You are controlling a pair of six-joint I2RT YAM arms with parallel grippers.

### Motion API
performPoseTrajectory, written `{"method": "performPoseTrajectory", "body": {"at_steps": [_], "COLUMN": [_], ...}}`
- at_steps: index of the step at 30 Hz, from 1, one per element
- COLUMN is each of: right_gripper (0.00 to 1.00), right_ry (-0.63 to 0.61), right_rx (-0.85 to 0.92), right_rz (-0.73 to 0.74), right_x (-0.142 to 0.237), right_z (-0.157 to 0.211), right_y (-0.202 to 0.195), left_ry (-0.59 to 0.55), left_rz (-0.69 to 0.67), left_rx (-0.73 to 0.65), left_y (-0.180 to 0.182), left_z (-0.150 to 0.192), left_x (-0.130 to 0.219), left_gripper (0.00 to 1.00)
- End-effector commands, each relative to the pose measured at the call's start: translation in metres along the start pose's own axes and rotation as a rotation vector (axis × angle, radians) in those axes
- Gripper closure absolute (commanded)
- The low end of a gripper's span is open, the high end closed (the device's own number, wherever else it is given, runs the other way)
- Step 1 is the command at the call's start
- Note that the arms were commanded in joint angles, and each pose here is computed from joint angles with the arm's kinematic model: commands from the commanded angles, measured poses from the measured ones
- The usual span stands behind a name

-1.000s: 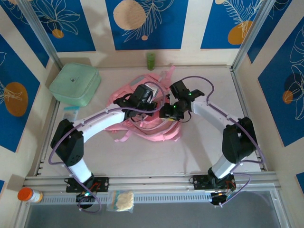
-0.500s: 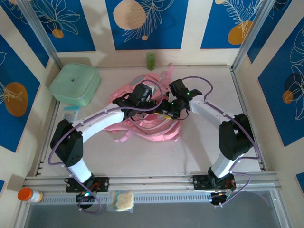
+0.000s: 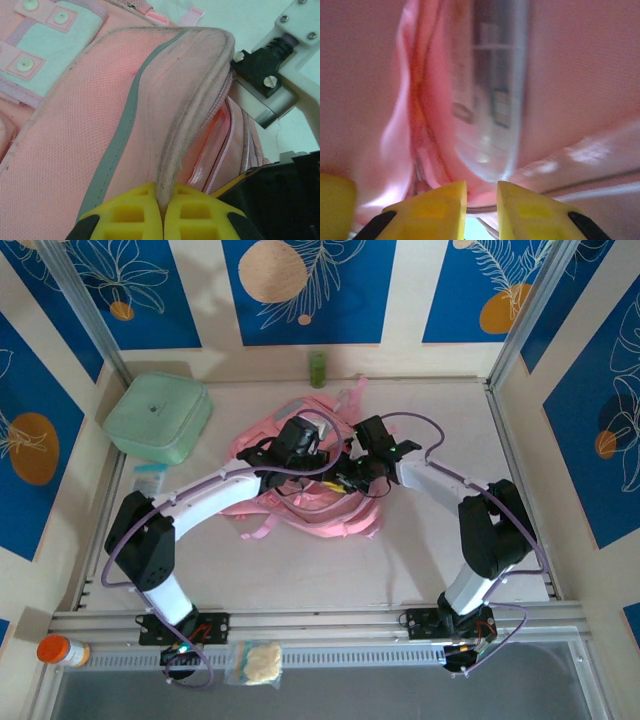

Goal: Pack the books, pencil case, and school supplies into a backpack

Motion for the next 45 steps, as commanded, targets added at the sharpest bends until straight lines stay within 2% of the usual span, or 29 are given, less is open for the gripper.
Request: {"method": "performPoseTrajectory", "body": {"at_steps": [1, 5, 9, 15, 20, 25, 29, 34, 41, 45], "right_gripper": [0.78, 0.8, 0.8, 0.84, 0.9, 0.96, 0.98, 0.96, 0.85, 0.83], "right_ry": [-0.002, 0.001, -0.085, -0.088, -0.087, -0.079, -0.096, -0.127, -0.161, -0.21], "right_rx": [-0.006, 0.002, 0.018, -0.049, -0.058, -0.02, 0.034, 0.038, 0.126, 0.128], "right_rz": [-0.091, -0.148, -0.148, 0.091, 0.165, 0.029, -0.036, -0.045, -0.035, 0.119], "right_x": [-0.017, -0.026, -0.006, -0.005, -0.022, -0.042, -0.041, -0.026, 0.02, 0.051], "right_z": [-0.005, -0.002, -0.005, -0.003, -0.004, -0.01, -0.014, -0.01, 0.002, 0.006], "right_y": [0.018, 0.027, 0.02, -0.022, -0.032, 0.003, 0.029, 0.017, 0.0, -0.025], "left_ry": [-0.129, -0.144, -0.141, -0.147, -0.141, -0.139, -0.14, -0.138, -0.074, 0.024], "left_rz": [0.091, 0.085, 0.091, 0.114, 0.134, 0.145, 0.143, 0.127, 0.158, 0.187], "left_rx": [0.04, 0.056, 0.067, 0.075, 0.08, 0.09, 0.094, 0.09, 0.086, 0.089], "left_y": [-0.018, -0.014, -0.011, -0.014, -0.018, -0.019, -0.019, -0.016, -0.019, -0.02], "left_z": [-0.033, -0.034, -0.035, -0.036, -0.036, -0.036, -0.035, -0.034, -0.019, 0.003], "left_x": [0.022, 0.023, 0.024, 0.024, 0.025, 0.024, 0.023, 0.022, 0.01, -0.006], "left_gripper": [1.0, 1.0, 1.0, 1.0, 1.0, 1.0, 1.0, 1.0, 1.0, 0.99]}}
Point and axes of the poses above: each hand's point on the last joint's axis, 136 mm out from that joint toward the fingers, its own x axis back along the fingers, its own y axis along the line the jaws close on, z = x × y, the point moved 2 cm from there along x, back along the fingers, and after that the axes turned 3 degrees about x, right-handed, at the moved point
